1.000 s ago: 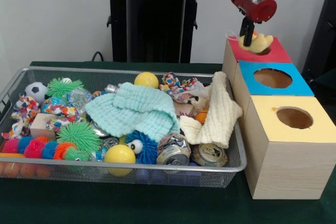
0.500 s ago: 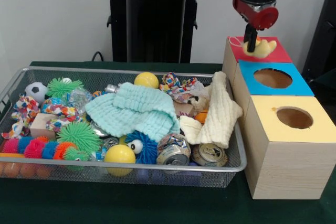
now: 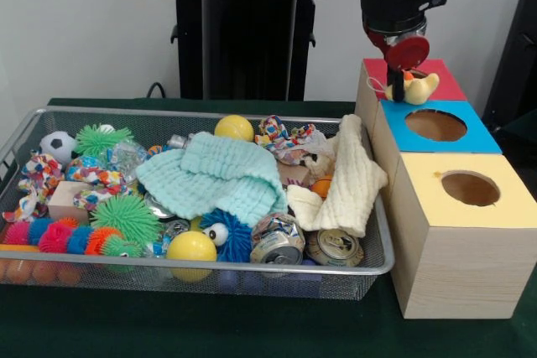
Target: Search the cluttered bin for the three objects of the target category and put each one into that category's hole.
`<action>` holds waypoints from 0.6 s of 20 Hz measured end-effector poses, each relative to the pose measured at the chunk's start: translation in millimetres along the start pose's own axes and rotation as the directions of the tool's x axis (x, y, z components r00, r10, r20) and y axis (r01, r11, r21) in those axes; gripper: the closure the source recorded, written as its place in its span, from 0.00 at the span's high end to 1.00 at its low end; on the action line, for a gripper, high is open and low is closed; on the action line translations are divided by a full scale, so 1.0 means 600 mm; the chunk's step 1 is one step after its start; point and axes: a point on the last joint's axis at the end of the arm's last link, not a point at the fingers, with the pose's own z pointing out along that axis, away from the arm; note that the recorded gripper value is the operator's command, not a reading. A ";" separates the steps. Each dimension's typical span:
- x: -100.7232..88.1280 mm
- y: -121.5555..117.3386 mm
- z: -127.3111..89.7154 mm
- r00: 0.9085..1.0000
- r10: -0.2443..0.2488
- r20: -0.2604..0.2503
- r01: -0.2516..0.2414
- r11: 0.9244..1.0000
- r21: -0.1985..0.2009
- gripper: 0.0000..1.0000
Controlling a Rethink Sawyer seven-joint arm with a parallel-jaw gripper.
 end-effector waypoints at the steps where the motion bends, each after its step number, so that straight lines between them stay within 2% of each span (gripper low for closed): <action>1: -0.004 0.001 0.000 1.000 0.007 -0.017 -0.007 1.000 0.006 0.00; 5: -0.013 0.003 0.000 0.998 0.024 -0.059 -0.023 0.999 0.025 0.00; 12: -0.010 0.005 0.001 0.995 0.026 -0.095 -0.023 0.999 0.040 0.00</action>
